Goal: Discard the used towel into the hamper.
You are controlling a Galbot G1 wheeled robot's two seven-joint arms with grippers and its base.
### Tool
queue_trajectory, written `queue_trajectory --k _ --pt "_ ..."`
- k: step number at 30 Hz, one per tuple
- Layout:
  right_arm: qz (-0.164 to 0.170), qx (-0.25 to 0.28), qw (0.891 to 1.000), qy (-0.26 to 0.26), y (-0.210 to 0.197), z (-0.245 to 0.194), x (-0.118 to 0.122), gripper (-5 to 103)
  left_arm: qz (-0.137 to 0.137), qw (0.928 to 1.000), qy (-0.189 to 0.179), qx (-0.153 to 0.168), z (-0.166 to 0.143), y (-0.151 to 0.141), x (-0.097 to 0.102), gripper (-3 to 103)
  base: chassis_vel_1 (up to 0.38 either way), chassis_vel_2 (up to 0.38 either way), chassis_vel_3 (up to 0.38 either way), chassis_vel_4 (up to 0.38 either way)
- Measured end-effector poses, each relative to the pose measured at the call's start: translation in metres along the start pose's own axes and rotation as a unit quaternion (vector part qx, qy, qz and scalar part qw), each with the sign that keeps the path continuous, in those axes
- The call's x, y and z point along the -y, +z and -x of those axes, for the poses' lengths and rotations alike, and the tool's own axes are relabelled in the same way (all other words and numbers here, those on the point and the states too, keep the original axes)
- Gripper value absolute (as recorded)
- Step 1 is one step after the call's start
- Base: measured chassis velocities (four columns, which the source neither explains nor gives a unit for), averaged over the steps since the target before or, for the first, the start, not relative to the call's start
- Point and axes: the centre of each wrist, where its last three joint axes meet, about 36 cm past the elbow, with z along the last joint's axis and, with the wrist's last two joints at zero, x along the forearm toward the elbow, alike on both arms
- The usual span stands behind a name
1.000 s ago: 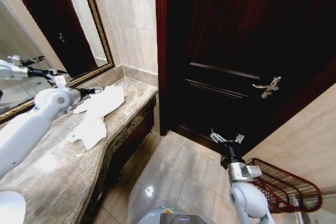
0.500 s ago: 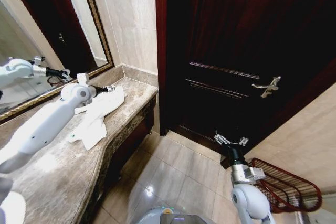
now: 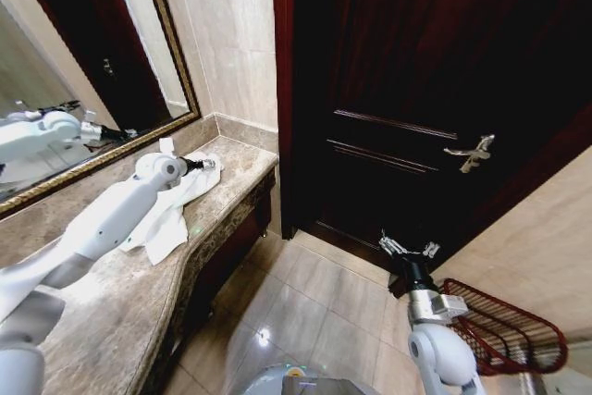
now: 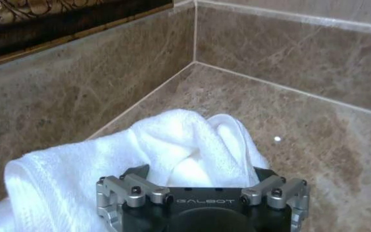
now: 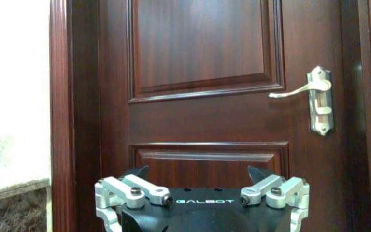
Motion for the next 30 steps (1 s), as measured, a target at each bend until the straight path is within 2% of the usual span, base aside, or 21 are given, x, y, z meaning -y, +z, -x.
queue_trajectory --k 5,6,8,14,18,23,30 --pt "-0.003 0.002 1.000 0.000 -0.001 0.002 0.001 100 0.008 1.0000 -0.004 -0.002 0.000 0.003 -0.001 89 0.000 0.000 0.000 0.000" --pt "-0.003 0.002 1.000 0.000 -0.001 0.002 0.001 100 0.008 1.0000 -0.004 -0.002 0.000 0.003 -0.001 89 0.000 0.000 0.000 0.000" --pt "-0.003 0.001 1.000 0.000 -0.001 0.002 0.001 100 0.009 1.0000 -0.004 0.001 -0.002 0.003 -0.003 81 0.000 0.000 0.000 0.000" --pt "-0.002 0.002 1.000 0.002 -0.002 0.001 0.001 100 0.007 1.0000 -0.002 0.004 -0.005 0.005 -0.005 69 0.000 0.000 0.000 0.000" --pt "-0.003 0.001 1.000 0.006 -0.003 -0.002 0.003 100 0.007 0.9999 0.001 0.009 -0.008 0.005 -0.010 54 0.000 0.000 0.000 0.000" --pt "-0.002 0.001 1.000 0.006 -0.003 -0.003 0.002 100 0.006 0.9999 0.004 0.011 -0.010 0.004 -0.010 45 0.000 0.000 0.000 0.000" --pt "-0.003 0.003 1.000 0.003 -0.006 -0.005 -0.001 100 0.002 0.9998 0.010 0.016 -0.013 0.005 -0.008 23 0.000 0.000 0.000 0.000"
